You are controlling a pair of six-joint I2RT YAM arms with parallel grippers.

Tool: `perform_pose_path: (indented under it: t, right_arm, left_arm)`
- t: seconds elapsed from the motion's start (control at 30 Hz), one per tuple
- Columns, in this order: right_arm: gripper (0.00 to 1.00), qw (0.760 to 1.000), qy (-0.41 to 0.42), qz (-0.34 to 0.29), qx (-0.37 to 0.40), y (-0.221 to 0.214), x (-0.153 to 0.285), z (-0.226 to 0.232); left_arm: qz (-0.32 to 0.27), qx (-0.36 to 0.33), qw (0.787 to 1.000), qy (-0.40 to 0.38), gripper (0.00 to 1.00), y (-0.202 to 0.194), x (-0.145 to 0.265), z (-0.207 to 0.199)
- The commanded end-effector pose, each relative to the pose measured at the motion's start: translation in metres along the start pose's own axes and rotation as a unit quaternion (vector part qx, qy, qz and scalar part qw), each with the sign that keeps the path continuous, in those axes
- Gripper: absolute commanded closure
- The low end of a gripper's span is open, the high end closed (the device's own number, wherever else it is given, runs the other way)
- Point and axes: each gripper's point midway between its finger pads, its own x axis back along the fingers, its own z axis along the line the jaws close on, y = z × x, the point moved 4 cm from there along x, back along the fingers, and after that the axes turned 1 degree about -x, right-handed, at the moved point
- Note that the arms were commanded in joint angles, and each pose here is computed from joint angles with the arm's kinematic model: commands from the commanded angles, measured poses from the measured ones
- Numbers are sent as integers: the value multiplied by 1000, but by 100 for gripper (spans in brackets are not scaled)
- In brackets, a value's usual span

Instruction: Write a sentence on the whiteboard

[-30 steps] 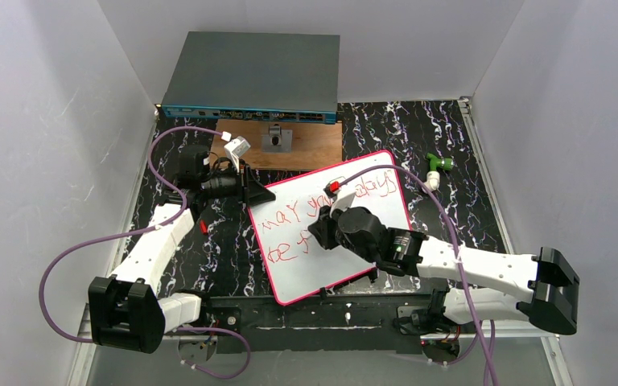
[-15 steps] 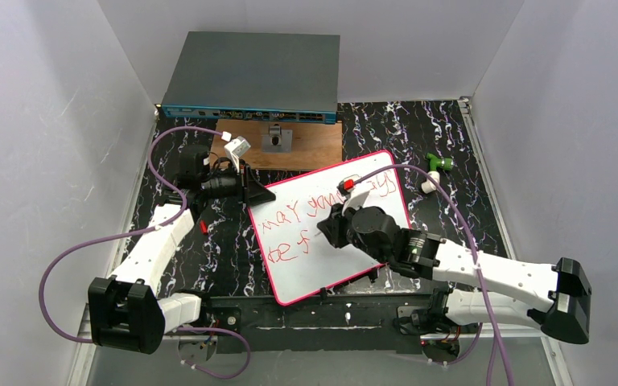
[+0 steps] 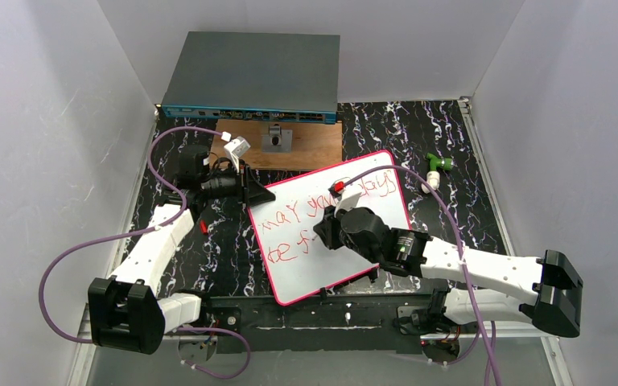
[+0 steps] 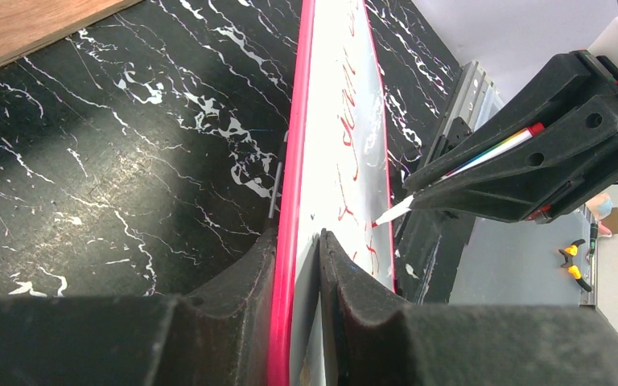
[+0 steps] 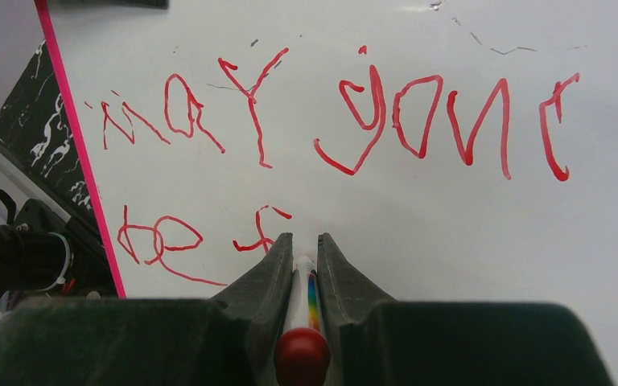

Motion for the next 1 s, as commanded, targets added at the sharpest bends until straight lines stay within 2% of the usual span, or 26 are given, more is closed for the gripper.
perform_pose_path:
  t: [0.0,0.57,0.97]
  right_arm:
    - [99,1000,-4,-22,-18,9,-3,1]
    - [99,999,-20,20,-33,-31,-1,-18]
    - [99,999,2,22,-24,-25,8,-13]
  left_arm:
    - [-4,-62,996,66,100,2,3,18]
    - [-5,-65,996,68,100,2,4,17]
    - [-3,-64,995,71,100,1,5,18]
